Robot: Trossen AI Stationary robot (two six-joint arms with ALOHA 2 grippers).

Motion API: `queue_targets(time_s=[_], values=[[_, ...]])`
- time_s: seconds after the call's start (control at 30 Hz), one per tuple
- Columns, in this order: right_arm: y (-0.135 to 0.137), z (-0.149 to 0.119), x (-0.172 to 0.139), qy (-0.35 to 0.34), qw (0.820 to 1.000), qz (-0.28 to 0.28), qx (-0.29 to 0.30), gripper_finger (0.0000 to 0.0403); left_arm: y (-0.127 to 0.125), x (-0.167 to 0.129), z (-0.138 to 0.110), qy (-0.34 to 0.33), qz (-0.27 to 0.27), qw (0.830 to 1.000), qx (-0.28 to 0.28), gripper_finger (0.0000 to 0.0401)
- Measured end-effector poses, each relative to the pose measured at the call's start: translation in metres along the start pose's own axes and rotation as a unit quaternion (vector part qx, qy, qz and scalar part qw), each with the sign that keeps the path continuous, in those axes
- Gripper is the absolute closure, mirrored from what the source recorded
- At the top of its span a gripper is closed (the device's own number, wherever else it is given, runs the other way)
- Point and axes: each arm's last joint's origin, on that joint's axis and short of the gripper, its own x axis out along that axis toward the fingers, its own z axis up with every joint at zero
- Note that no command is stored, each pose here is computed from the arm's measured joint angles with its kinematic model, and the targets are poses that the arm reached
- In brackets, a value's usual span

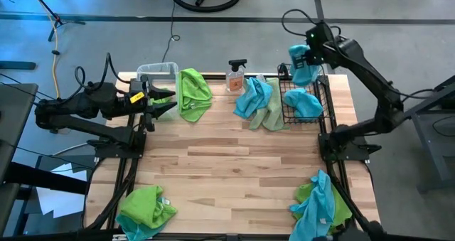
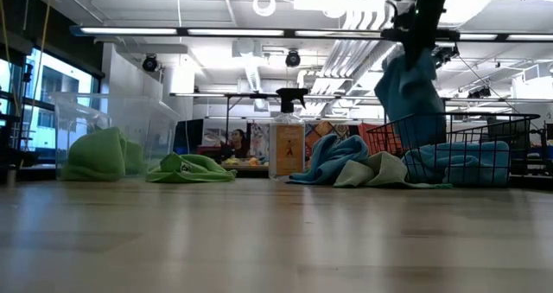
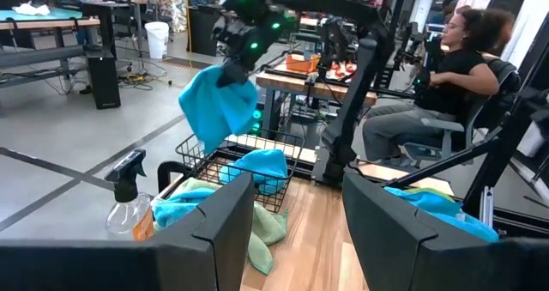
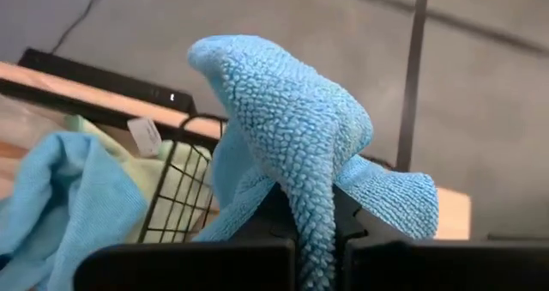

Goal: Sort microfiber towel by color & place in baskets
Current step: Put the blue microfiber cloth into the basket

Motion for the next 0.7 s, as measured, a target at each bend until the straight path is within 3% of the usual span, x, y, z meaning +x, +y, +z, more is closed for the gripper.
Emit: queue_targets(time_s=[0.2, 0.43, 0.7], values=[[-0.005, 0.001, 0.022, 0.063, 0.997, 0.041, -0.005, 0.0403, 0.0, -0.001, 0.0, -0.001, 0.0, 1.0, 0.0, 0.0233], [-0.005, -0.012, 0.04, 0.182, 0.978, 0.061, -0.082, 0.0403, 0.0, -0.001, 0.0, -0.001, 0.0, 1.0, 0.0, 0.0233], [-0.004, -0.015, 0.043, 0.207, 0.966, 0.086, -0.125, 0.0403, 0.0, -0.001, 0.0, -0.001, 0.0, 1.0, -0.001, 0.0233]])
